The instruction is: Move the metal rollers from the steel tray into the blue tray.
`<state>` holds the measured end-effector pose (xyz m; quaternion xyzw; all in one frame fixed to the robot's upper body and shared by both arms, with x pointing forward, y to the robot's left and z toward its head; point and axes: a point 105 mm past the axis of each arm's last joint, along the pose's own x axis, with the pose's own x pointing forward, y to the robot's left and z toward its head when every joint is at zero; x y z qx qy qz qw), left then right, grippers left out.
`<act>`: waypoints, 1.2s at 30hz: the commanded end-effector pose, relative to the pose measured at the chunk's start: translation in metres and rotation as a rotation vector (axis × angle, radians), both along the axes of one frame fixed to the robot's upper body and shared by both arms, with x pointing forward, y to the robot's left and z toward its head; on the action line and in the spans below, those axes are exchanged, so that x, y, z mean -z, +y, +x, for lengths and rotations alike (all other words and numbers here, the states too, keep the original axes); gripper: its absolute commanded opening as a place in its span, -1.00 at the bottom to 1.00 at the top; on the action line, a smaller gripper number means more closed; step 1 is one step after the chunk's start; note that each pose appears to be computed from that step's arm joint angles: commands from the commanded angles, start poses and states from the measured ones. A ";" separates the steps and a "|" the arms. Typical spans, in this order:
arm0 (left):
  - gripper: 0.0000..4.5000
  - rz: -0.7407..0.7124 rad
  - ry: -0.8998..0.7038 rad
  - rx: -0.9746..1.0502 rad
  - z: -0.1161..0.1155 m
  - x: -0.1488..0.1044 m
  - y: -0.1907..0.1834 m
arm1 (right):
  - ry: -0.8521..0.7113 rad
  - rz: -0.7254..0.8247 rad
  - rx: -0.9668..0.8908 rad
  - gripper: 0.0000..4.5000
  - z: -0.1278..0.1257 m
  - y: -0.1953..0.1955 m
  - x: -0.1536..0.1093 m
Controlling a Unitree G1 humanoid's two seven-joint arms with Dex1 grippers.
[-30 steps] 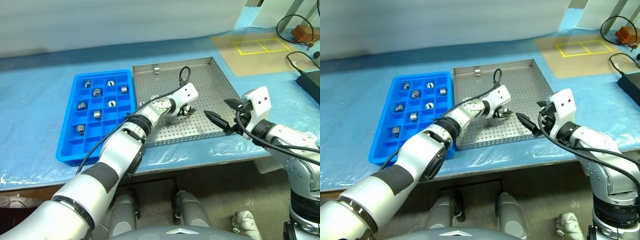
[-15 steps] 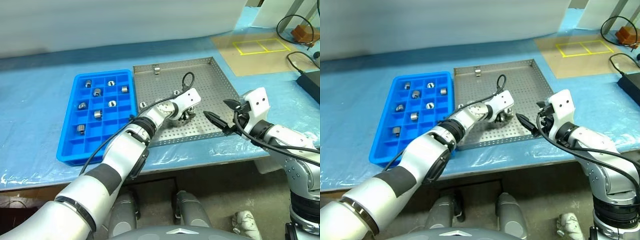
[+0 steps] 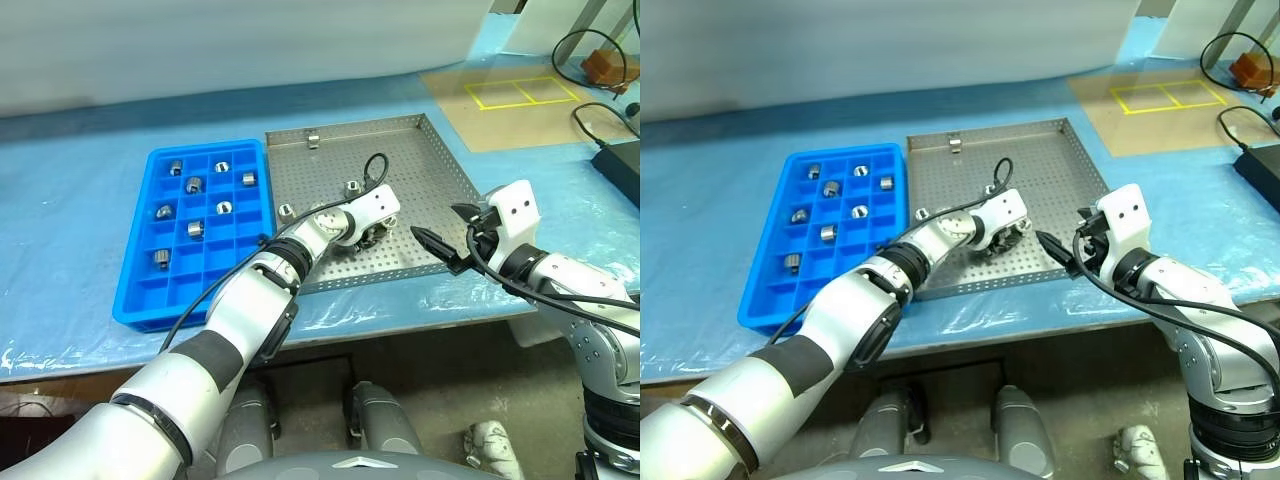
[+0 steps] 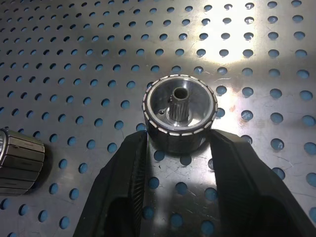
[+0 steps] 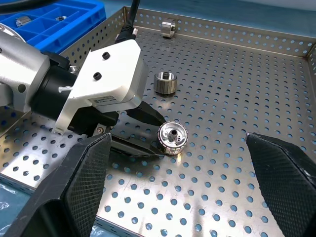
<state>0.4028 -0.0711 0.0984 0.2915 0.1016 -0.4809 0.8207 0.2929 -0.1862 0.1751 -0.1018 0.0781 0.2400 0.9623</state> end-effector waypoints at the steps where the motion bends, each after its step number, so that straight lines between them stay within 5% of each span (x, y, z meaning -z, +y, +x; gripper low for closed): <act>1: -0.10 -0.009 -0.030 0.007 0.001 -0.006 -0.004 | -0.047 -0.022 -0.002 1.00 0.001 0.000 -0.009; 6: -0.10 -0.028 -0.032 0.010 0.002 -0.010 -0.001 | -0.045 -0.021 -0.011 1.00 0.003 0.002 -0.009; 8: -0.27 -0.050 -0.023 0.020 0.002 -0.012 -0.001 | -0.044 -0.022 -0.016 1.00 0.003 0.003 -0.008; 30: -0.27 -0.156 -0.066 0.068 0.012 -0.043 0.016 | -0.053 -0.015 -0.064 1.00 0.015 0.012 -0.008; 36: -0.27 -0.059 -0.181 -0.028 0.028 -0.052 0.029 | -0.054 -0.015 -0.065 1.00 0.012 0.013 -0.008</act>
